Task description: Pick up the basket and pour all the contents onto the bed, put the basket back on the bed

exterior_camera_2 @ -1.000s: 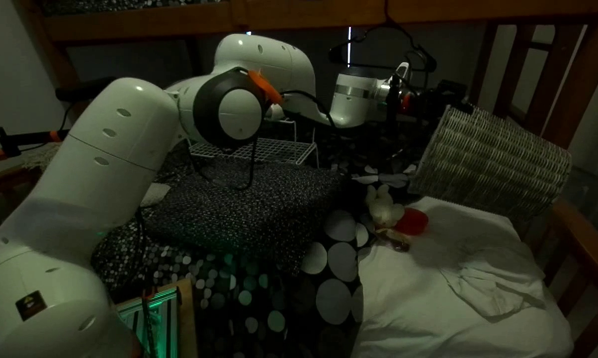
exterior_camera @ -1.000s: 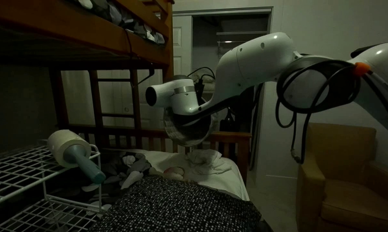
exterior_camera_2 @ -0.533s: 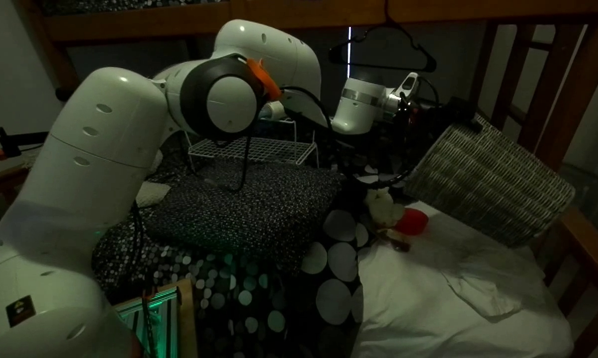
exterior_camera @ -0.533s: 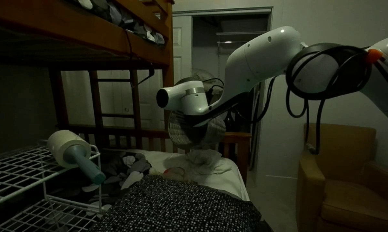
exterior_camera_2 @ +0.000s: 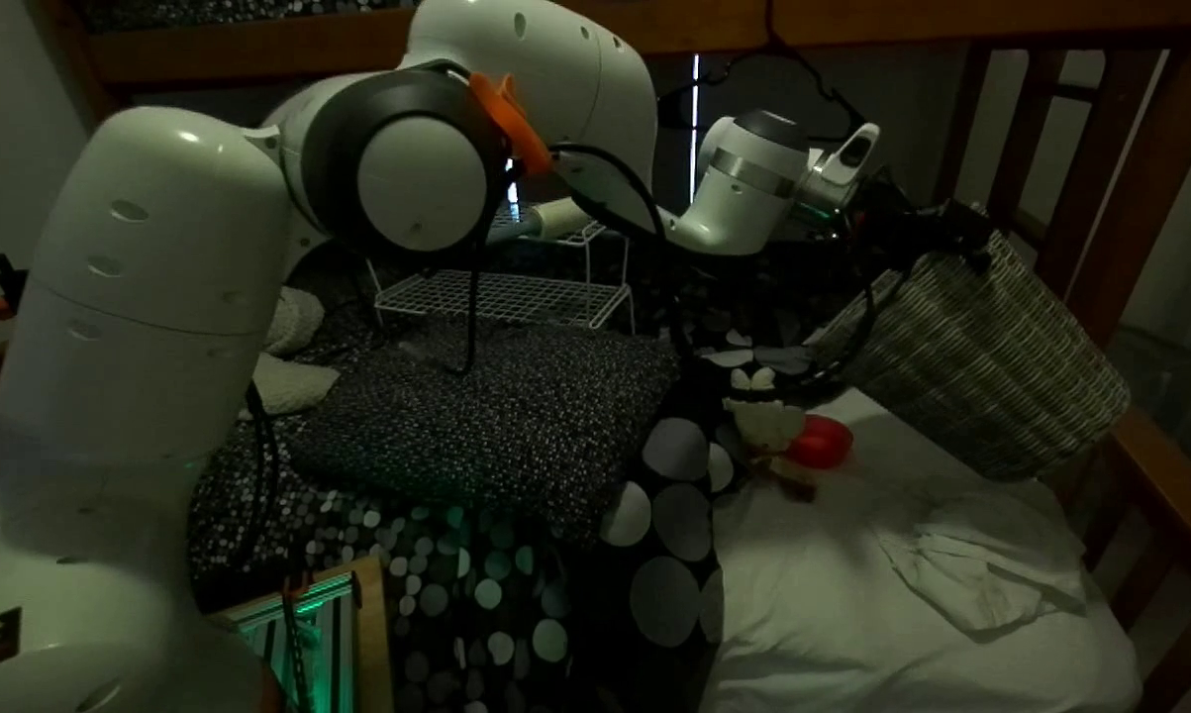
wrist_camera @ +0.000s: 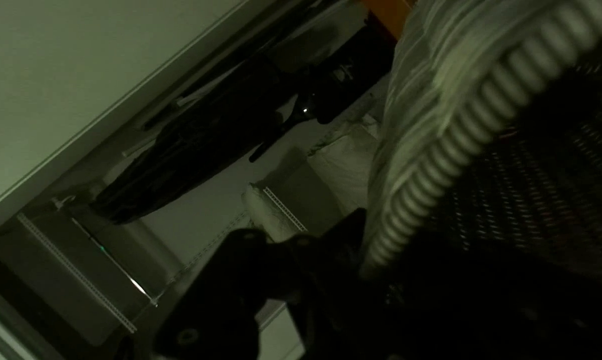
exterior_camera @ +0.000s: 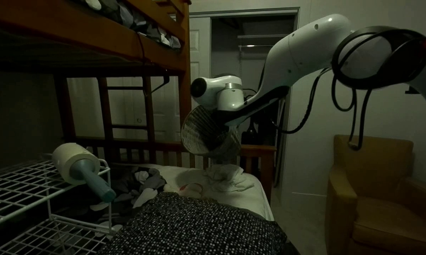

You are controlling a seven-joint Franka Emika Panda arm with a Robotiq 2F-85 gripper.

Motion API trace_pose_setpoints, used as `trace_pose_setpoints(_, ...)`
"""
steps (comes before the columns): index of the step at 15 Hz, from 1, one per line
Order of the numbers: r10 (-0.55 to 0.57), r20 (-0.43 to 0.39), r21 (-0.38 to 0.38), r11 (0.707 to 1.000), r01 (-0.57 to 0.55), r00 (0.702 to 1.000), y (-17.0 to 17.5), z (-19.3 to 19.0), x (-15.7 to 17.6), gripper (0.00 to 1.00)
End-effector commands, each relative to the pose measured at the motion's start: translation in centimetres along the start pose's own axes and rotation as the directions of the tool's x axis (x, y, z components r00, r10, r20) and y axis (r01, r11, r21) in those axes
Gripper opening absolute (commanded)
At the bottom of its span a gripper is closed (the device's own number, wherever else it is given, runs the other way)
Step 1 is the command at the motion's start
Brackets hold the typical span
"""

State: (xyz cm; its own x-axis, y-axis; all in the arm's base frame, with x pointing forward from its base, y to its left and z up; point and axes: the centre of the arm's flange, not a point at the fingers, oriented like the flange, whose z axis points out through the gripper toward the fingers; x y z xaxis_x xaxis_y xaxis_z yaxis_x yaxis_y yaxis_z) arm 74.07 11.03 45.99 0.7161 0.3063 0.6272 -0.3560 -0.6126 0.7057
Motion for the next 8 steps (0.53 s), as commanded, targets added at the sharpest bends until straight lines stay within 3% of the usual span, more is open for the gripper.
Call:
trace_pose_setpoints(1,0.141,-0.024,0.142,0.980,-0.136,0.990,8.0,2.3,-3.3,0.03)
trace_pose_setpoints(5,0.258,-0.061,0.313,0.922,-0.227,0.964,12.2,6.3,-3.1,0.03)
trace_pose_setpoints(8,0.323,-0.018,0.445,0.850,-0.282,0.946,13.5,8.4,-2.2,0.03)
